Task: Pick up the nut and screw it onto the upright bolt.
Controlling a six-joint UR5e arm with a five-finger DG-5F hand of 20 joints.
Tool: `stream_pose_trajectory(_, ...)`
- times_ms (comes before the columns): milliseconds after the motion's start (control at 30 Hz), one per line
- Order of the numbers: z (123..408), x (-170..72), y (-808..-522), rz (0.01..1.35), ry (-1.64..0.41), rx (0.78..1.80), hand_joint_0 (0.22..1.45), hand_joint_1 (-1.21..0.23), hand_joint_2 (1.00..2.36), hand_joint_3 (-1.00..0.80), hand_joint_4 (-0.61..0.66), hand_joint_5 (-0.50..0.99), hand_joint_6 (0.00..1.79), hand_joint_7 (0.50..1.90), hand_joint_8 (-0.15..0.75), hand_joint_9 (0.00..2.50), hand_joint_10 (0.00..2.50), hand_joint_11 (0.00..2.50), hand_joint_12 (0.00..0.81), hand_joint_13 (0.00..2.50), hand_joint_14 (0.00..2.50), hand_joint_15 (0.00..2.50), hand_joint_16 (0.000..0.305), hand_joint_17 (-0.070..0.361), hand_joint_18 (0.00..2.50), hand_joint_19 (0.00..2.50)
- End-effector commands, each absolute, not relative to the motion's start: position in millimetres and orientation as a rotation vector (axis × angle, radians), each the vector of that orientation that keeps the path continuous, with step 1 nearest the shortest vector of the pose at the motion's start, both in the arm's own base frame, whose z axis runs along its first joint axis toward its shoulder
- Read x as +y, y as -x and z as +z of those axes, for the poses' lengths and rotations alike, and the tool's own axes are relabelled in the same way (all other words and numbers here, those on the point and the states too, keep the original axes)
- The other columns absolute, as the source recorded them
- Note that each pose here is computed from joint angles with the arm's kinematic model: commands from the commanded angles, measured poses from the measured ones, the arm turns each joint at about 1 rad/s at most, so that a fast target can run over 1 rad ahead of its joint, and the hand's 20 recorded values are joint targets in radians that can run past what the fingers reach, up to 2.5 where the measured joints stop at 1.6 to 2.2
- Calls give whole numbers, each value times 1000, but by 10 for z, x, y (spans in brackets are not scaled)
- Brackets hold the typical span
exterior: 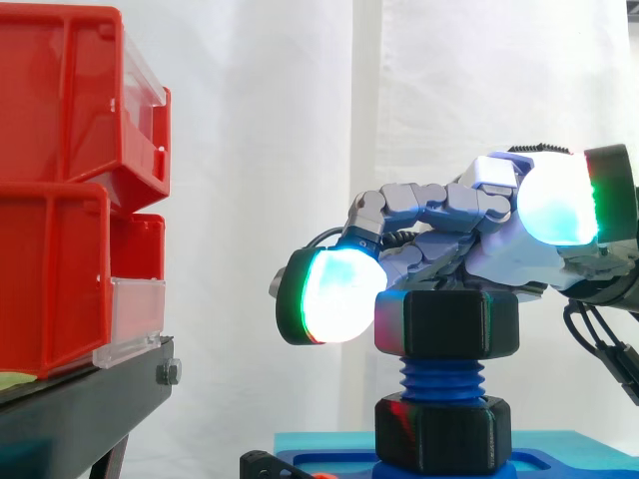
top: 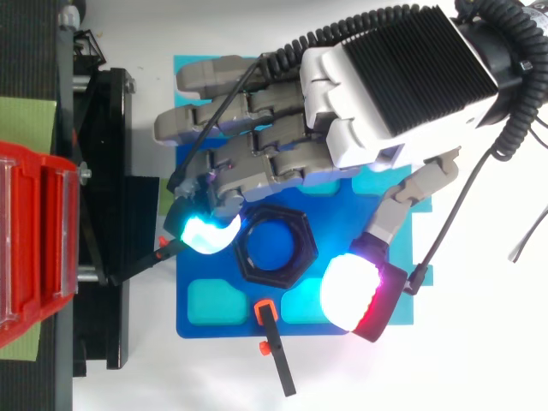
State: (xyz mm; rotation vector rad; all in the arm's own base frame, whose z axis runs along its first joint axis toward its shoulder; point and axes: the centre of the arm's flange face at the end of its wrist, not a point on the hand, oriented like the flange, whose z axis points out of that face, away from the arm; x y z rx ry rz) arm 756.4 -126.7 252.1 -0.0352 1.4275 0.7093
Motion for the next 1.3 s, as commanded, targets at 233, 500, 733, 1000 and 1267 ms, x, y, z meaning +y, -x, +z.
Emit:
stream_pose_trajectory(233,2533,-1324,-7562,703,31,1421,440,-257,1000,-500,238,-93,785,1181,330,655,0,0,345,538,0,0,37,83,209,0)
stream_pose_trajectory(500,2548,-1435,-7545,699,45,1403,451,-284,1000,-500,195,-44,772,1207,325,858,0,0,313,683,0,0,32,71,365,0)
stream_pose_trajectory(733,2547,-1548,-7514,695,46,1404,467,-308,1000,-500,89,-2,773,1135,286,1187,0,0,251,954,1,58,26,58,654,0)
stream_pose_trajectory(1000,2545,-1653,-7485,689,45,1405,474,-326,1000,-500,58,20,780,1082,203,1491,3,72,205,1155,4,95,19,43,880,73)
stream_pose_trajectory(1267,2714,-1670,-7548,685,59,1376,467,-306,1000,-500,81,13,747,1130,245,1463,2,96,226,1133,3,93,23,52,869,65)
